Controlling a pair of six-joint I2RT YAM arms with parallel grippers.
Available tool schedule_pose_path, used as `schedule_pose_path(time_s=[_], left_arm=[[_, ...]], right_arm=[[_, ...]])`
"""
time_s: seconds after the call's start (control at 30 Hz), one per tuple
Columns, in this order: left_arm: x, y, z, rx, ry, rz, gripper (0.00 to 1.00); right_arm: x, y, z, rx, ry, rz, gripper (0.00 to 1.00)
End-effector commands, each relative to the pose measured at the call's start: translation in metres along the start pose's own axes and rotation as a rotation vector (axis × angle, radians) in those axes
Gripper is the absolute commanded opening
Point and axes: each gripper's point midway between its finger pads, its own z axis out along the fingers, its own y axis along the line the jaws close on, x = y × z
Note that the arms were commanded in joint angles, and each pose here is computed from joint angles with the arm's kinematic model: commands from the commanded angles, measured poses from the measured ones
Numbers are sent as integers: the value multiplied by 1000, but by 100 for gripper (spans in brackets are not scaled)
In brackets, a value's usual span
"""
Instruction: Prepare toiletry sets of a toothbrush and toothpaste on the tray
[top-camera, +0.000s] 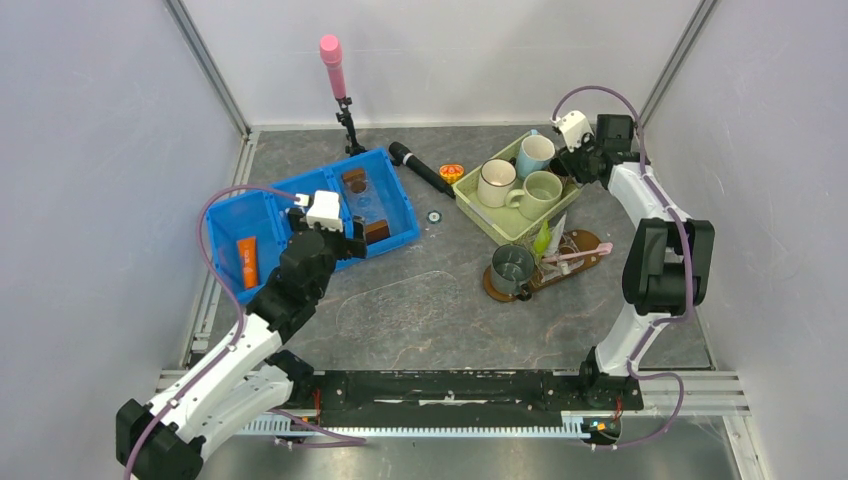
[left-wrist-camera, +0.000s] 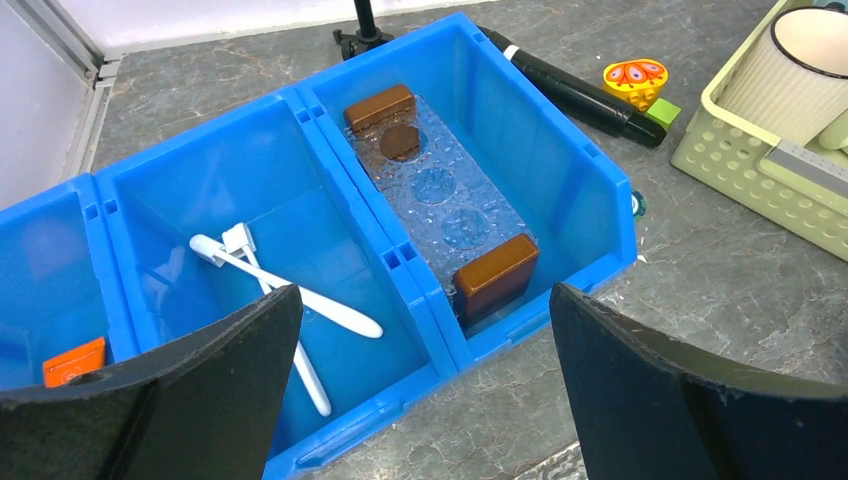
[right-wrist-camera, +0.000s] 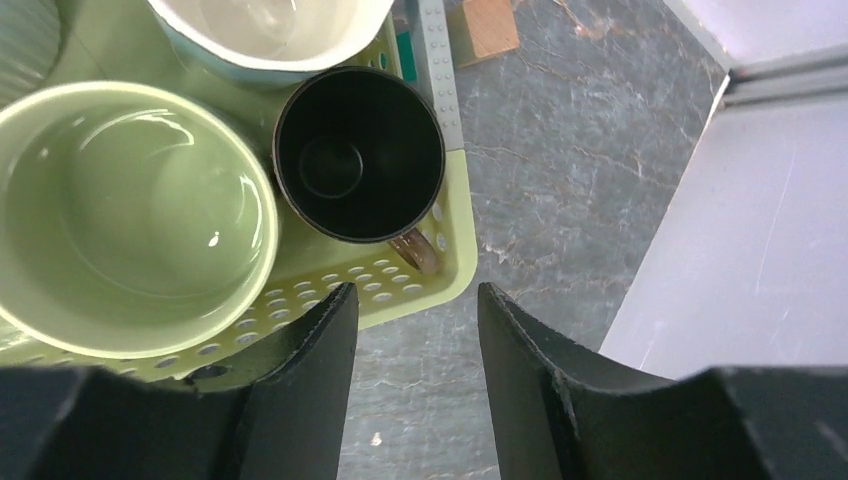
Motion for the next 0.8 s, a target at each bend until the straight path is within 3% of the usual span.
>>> schedule_pose_path(time_s=[0.0,0.23,0.77], left_arm=[[-6,-1,3,7,-28,13,100],[-6,-1,4,8,-31,19,100],[-2,-3,6,14,-17,27,100]], right_arm=[[-21,-8,6,-42,-100,-179,54],[-17,12,9,-135,-149,-352,53],[3,24,36,-192,-108,-486,47]])
